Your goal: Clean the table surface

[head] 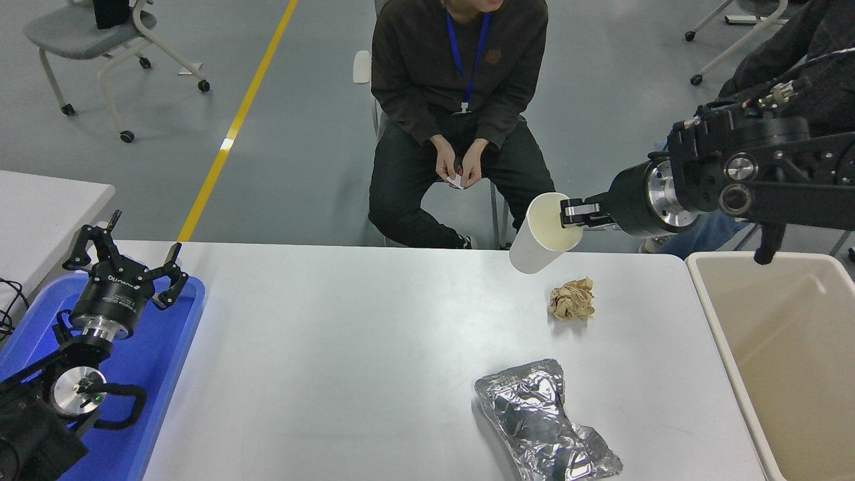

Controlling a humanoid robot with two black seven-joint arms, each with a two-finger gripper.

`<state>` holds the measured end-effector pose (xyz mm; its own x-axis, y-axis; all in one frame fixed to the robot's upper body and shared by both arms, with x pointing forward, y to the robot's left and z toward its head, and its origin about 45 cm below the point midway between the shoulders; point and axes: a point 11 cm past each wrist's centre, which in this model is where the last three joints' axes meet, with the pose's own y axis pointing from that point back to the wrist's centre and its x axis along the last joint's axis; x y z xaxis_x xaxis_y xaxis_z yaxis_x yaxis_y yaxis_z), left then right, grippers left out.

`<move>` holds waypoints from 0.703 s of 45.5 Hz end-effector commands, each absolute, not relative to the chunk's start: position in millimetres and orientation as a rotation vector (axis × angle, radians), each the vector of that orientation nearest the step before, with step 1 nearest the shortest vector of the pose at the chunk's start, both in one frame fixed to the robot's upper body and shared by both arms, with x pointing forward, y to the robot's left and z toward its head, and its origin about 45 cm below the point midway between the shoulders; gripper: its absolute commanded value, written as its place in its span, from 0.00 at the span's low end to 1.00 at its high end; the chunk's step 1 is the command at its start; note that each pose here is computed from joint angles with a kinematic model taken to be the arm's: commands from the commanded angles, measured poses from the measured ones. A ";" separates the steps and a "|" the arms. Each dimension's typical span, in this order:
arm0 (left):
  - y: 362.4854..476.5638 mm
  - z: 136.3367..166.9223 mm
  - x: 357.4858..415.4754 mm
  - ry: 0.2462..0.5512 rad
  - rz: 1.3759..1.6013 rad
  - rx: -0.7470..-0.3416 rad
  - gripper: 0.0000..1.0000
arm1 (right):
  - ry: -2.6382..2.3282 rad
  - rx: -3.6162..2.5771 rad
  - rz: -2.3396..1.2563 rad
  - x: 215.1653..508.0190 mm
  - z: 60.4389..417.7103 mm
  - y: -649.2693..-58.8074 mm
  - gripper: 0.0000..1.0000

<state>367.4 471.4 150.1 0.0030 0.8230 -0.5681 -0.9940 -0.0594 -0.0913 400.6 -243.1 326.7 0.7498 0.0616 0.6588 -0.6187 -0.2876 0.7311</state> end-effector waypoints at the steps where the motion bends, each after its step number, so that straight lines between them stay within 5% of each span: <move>1: 471.5 150.2 367.4 0.391 1.547 -0.559 1.00 | -0.469 1.674 0.666 391.7 311.0 -297.1 0.00; 32: 471.5 150.2 367.4 0.391 1.547 -0.559 1.00 | -0.595 1.488 0.480 359.0 277.8 -438.5 0.00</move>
<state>367.4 471.5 150.1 0.0029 0.8229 -0.5682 -0.9940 -0.0597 -0.0915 369.1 -390.9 294.8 0.7641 -0.0213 0.6447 -0.6448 -0.0526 0.7625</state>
